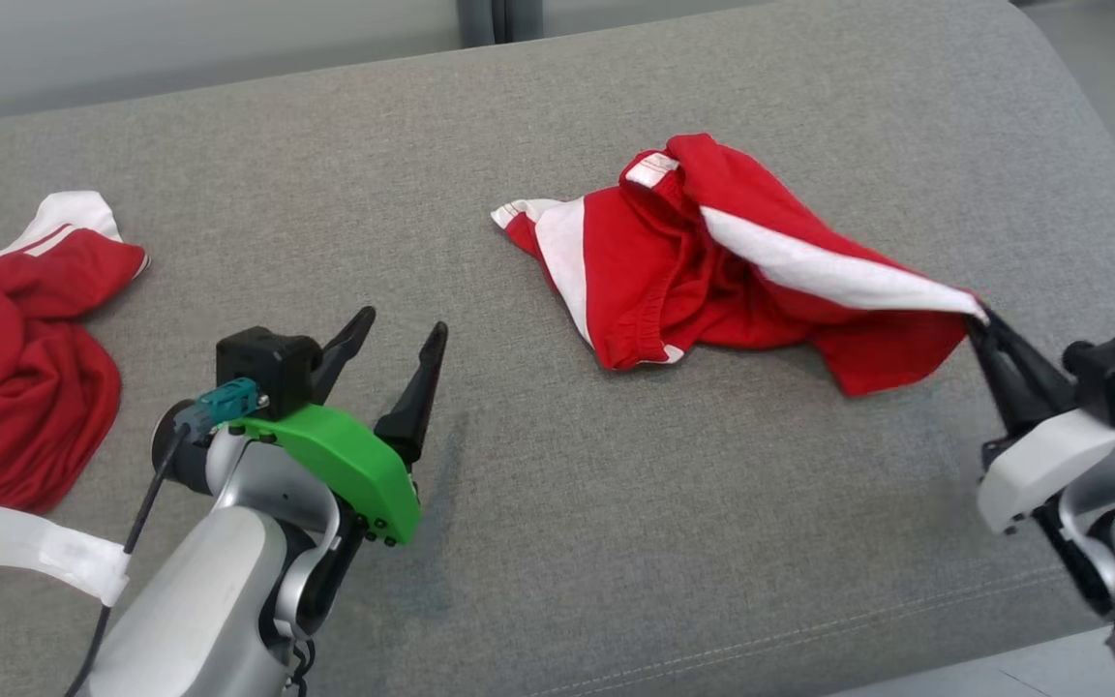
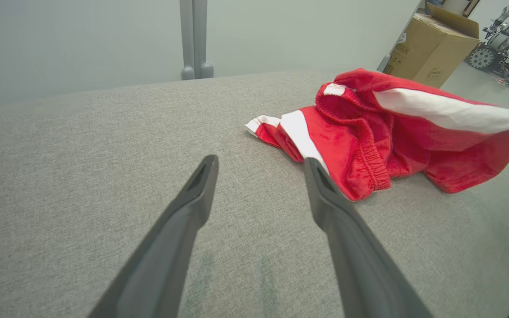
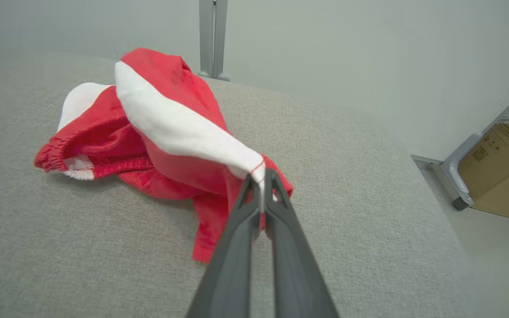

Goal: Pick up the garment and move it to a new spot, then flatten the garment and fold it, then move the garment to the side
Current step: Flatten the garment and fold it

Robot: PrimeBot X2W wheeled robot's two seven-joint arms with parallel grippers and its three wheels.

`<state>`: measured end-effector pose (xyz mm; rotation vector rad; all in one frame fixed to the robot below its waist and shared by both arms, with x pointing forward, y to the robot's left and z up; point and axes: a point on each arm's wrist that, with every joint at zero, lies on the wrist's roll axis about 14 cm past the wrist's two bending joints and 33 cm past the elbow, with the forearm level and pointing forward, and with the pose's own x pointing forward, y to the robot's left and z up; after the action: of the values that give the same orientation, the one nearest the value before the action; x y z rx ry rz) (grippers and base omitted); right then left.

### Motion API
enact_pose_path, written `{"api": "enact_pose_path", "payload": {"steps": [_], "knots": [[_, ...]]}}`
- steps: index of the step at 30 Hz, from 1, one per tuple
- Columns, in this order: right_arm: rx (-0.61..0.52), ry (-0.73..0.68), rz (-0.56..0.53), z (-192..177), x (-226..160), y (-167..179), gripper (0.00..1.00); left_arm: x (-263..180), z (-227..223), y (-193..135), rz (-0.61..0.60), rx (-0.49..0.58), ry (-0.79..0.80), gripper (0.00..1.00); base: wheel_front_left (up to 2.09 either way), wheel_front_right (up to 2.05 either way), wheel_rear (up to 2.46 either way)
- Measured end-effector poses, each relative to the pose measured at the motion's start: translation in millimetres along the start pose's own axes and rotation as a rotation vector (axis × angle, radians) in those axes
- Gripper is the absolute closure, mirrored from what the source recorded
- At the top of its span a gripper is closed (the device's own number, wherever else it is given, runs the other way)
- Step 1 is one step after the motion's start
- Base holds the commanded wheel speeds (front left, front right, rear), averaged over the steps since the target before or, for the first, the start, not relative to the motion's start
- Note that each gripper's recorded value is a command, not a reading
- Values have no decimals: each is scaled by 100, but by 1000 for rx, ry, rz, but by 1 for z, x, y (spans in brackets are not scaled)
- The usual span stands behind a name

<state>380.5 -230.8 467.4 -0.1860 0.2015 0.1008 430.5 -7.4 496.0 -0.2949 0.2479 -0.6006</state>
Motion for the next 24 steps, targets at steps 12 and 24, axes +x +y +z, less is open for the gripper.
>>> {"api": "enact_pose_path", "payload": {"steps": [12, 24], "knots": [[99, 297, -226, -38, -49, -98, 100, 6, -5, -43, -107, -19, 26, 0, 0, 0, 0], [214, 471, -67, -88, -46, -22, 100, 40, 19, -109, -354, 1, 50, 0, 0, 0, 0]]}}
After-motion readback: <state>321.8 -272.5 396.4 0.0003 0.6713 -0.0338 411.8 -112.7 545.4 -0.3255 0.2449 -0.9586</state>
